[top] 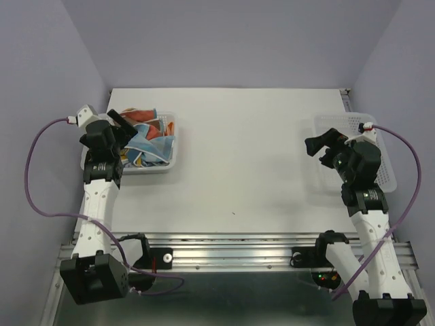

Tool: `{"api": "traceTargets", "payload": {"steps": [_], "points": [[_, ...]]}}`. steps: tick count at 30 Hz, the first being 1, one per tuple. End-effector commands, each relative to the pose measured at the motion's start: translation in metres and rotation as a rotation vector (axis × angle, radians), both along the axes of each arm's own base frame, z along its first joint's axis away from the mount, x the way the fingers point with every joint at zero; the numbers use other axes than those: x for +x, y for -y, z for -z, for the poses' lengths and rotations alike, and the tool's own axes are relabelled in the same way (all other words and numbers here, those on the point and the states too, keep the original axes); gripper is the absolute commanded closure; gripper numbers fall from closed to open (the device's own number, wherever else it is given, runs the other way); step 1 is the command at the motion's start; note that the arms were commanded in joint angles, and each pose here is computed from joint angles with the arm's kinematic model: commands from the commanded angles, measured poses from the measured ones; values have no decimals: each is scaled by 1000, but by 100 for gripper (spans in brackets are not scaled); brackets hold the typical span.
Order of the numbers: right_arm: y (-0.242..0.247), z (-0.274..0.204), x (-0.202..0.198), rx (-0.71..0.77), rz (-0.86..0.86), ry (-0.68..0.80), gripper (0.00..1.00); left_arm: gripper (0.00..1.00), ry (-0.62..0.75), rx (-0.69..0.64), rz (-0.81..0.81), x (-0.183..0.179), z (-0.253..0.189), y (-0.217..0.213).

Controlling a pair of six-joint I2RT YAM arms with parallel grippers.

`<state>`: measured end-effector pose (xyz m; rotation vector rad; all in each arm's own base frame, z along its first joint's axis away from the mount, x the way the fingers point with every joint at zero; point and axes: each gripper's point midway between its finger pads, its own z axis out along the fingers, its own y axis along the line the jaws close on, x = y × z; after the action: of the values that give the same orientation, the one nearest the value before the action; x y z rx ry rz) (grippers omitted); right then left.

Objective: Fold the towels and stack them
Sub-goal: Grab crumpled towel

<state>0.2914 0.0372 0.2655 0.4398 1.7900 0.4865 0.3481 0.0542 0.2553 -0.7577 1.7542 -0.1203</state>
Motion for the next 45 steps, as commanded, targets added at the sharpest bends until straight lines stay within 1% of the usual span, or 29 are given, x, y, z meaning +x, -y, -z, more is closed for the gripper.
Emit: {"api": "traceTargets", "payload": {"steps": [1, 5, 9, 13, 17, 19, 21, 22, 23, 24, 25, 26, 28, 29, 31, 32, 33, 34, 38, 41, 42, 43, 44, 45], "points": [[0, -1, 2, -3, -6, 27, 0, 1, 2, 29, -8, 11, -2, -6], [-7, 1, 5, -2, -50, 46, 0, 1, -80, 69, -71, 19, 12, -23], [-6, 10, 8, -1, -42, 23, 0, 1, -189, 78, -87, 27, 42, -31], [-5, 15, 11, -9, -37, -2, 0, 1, -253, 67, -79, 38, 68, -40], [-6, 20, 12, -9, -45, -20, 0, 1, -295, 72, -111, 43, 81, -54], [-6, 20, 12, -14, -46, -21, 0, 3, -320, 67, -123, 47, 89, -64], [-5, 20, 11, -17, -45, -25, 0, 9, -324, 50, -132, 48, 94, -73], [-5, 19, 10, -18, -47, -24, 0, 15, -331, 40, -129, 51, 98, -75], [-5, 19, 10, -17, -47, -21, 0, 15, -330, 33, -123, 53, 98, -76], [-6, 19, 9, -17, -50, -20, 0, 23, -326, 25, -101, 56, 99, -73], [-6, 18, 9, -16, -50, -15, 0, 28, -327, 19, -93, 58, 100, -73], [-6, 17, 9, -15, -51, -7, 0, 39, -321, 10, -69, 60, 100, -68], [-7, 16, 8, -14, -54, -2, 0, 50, -303, 4, -60, 62, 97, -66], [-7, 16, 8, -12, -55, -3, 0, 60, -299, -1, -59, 62, 96, -65], [-7, 17, 8, -11, -53, -3, 0, 70, -290, 0, -66, 59, 92, -66], [-7, 17, 8, -11, -53, -3, 0, 83, -279, -1, -74, 59, 89, -66], [-7, 17, 8, -9, -53, -4, 0, 90, -276, 0, -78, 58, 88, -66], [-7, 17, 8, -9, -54, -3, 0, 100, -261, -1, -82, 56, 82, -66], [-9, 18, 8, -5, -63, -8, 0, 100, -216, -4, -96, 50, 67, -64], [-8, 18, 7, -5, -56, -11, 0, 100, -138, -3, -109, 43, 47, -62], [-8, 18, 7, -5, -55, -12, 0, 100, -110, -11, -80, 42, 39, -56], [-8, 18, 8, -6, -58, -12, 0, 100, -41, -18, -58, 38, 23, -50], [-9, 16, 8, -4, -62, -6, 0, 100, 48, -33, 26, 43, 3, -33], [-10, 16, 8, -1, -68, -3, 0, 100, 65, -49, 66, 39, 0, -24]]}}
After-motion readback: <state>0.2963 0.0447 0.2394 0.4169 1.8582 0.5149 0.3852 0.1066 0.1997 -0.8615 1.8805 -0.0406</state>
